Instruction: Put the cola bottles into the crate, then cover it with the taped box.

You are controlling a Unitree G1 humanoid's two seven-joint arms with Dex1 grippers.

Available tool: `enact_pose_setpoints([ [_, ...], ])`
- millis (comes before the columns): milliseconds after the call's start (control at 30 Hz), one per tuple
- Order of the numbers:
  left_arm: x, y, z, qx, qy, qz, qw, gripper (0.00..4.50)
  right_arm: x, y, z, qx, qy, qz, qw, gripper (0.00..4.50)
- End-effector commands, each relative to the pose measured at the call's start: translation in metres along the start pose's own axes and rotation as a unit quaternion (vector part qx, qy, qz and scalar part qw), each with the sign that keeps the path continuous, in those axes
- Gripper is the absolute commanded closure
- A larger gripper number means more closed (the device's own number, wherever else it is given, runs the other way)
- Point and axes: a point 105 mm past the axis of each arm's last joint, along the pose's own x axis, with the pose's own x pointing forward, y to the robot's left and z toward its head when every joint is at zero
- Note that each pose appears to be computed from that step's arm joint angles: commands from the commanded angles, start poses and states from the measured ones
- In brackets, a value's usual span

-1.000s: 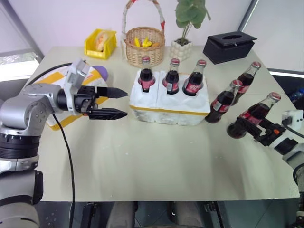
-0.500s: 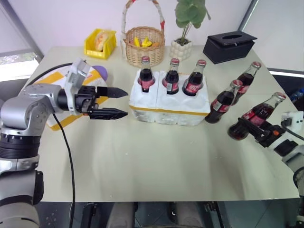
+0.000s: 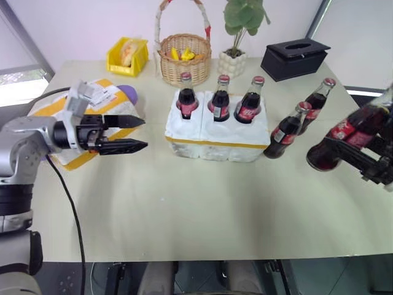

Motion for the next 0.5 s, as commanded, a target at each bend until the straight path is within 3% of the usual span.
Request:
enact_pose_setpoints([
  [33,-0.007,-0.002,0.013,0.025,-0.014,0.015,0.999,0.00,0.011,0.028,0.040,-0.037,-0.047,0.069,0.996,1.70],
  [267,-0.005,-0.004,0.015,0.034,-0.020,0.016,0.999,0.00,0.073,0.065,0.064,-0.029,-0.101,0.187,0.977,1.70],
  [500,-0.004,-0.012,0.018,0.044,-0.019,0.007,0.999,0.00,0.149,0.063,0.057,-0.018,-0.106,0.169,0.980,1.70],
])
